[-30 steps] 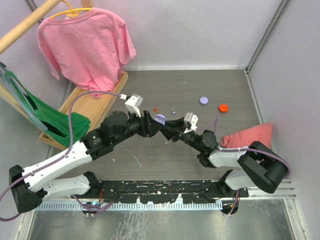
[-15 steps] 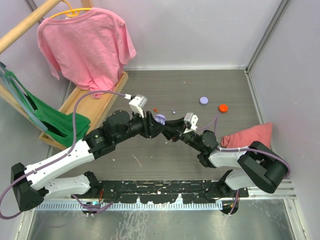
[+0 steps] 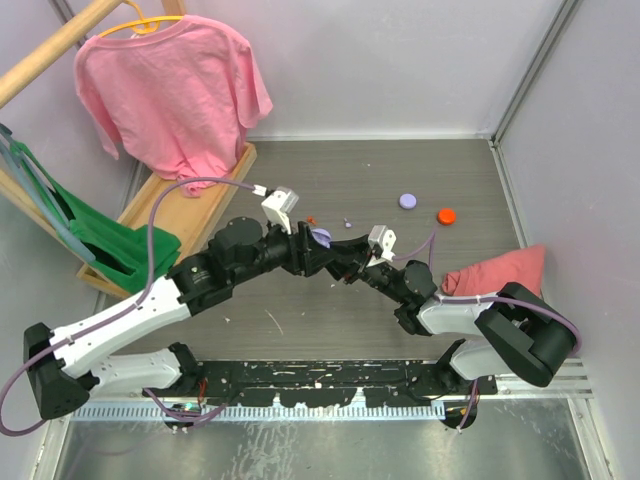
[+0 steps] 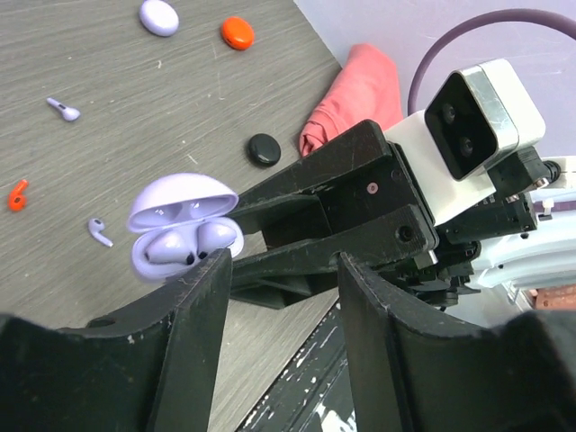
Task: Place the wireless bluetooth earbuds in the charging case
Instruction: Place the earbud in the charging case, then close the charging case.
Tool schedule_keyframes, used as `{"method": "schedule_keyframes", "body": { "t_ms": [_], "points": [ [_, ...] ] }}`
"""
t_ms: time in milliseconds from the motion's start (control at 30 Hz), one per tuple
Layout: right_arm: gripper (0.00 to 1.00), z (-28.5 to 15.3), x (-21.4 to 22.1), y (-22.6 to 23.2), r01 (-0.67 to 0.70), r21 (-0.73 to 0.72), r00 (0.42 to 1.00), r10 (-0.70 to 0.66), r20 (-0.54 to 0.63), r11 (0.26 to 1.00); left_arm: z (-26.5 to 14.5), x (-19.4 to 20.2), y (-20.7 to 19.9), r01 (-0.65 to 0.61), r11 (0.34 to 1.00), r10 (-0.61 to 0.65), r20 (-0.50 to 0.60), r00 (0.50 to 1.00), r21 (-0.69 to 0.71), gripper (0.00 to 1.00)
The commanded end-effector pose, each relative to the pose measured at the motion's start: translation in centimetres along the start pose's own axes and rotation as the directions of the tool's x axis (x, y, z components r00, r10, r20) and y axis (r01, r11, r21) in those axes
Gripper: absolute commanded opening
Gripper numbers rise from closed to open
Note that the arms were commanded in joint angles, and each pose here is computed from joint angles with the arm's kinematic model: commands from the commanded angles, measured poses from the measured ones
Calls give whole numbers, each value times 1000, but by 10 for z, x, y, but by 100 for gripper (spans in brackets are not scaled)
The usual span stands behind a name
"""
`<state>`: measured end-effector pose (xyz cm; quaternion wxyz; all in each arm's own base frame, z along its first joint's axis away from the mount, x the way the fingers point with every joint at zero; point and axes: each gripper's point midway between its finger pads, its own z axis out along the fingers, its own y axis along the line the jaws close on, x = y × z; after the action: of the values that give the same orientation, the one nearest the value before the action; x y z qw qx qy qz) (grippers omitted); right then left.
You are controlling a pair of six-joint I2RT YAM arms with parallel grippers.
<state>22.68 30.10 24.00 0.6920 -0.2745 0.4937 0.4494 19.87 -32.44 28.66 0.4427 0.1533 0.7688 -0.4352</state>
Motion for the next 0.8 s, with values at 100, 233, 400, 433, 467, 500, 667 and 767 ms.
{"method": "schedule_keyframes", "body": {
  "t_ms": [100,233,400,433,467,500,667,767],
  "points": [
    [1,1,-26,3,31,-35,996,-28,81,999,-28,-36,15,-4,1000,6,75,997,-28,57],
    [1,1,-25,7,16,-68,998,-12,68,998,-29,-31,23,83,996,-84,30,996,41,60],
    [1,3,-28,15,1,-116,998,7,68,993,-27,-29,30,153,985,-153,-8,988,81,64],
    [1,4,-28,18,-1,-134,998,10,66,991,-26,-29,30,168,982,-167,-14,986,92,65],
    [1,5,-28,20,-6,-146,998,16,64,989,-25,-29,29,184,977,-183,-22,983,109,65],
    [1,6,-29,22,-10,-157,998,20,63,988,-24,-31,28,198,972,-197,-21,980,127,65],
    [1,8,-31,27,-31,-186,997,45,71,982,-16,-26,23,267,944,-257,-74,964,192,66],
    [1,9,-32,30,-46,-208,996,62,69,977,-11,-23,19,300,927,-286,-96,953,224,66]
  ]
}}
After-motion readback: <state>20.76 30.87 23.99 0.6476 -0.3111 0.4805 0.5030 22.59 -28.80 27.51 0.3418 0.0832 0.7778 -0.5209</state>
